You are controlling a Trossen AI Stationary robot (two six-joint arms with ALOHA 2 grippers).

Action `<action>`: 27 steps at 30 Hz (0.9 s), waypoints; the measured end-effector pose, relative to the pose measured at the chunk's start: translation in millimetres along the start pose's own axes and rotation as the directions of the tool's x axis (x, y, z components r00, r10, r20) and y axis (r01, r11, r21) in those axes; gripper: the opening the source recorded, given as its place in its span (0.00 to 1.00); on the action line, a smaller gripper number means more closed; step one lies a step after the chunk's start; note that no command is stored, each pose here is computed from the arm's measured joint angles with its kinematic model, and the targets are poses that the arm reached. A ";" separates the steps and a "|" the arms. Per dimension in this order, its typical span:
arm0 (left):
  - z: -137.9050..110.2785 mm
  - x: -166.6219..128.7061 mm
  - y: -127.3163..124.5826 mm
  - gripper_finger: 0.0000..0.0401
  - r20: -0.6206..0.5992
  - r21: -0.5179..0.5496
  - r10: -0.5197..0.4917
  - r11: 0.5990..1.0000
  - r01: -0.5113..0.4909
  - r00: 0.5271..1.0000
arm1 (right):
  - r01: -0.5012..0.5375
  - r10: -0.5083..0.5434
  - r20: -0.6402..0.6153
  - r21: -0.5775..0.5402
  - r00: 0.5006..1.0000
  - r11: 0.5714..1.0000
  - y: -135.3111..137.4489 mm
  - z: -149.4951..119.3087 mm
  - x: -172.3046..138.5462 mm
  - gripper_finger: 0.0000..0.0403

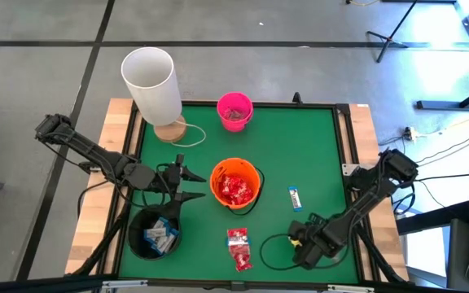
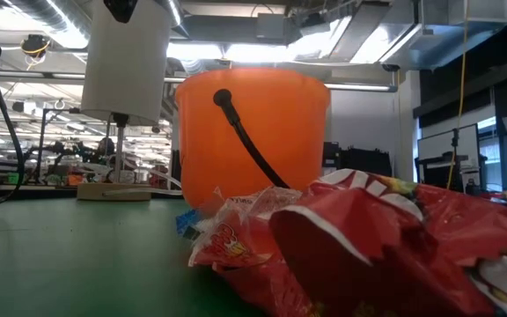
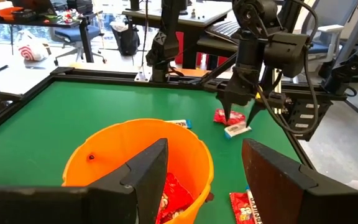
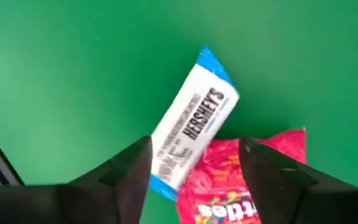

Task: Sort candy
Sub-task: Put the white chocolate into the black bucket

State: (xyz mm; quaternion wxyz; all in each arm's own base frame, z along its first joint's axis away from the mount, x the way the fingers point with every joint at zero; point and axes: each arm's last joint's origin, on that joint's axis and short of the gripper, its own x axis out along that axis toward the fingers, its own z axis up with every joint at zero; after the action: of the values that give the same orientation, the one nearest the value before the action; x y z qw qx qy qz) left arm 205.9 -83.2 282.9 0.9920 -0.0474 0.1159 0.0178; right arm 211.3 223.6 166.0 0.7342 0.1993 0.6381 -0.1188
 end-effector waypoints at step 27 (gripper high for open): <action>-6.8 2.3 0.3 0.49 -0.056 0.027 0.015 1.000 -0.013 0.998 | 0.002 -0.001 -0.005 0.141 1.000 0.990 -15.9 14.4 26.5 0.44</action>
State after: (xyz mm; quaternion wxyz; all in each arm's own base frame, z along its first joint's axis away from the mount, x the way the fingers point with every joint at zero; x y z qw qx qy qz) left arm 206.5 -83.5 275.7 0.9887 -0.0339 0.1444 0.0219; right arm 221.5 205.1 139.2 0.7168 0.2504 0.6299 -0.1637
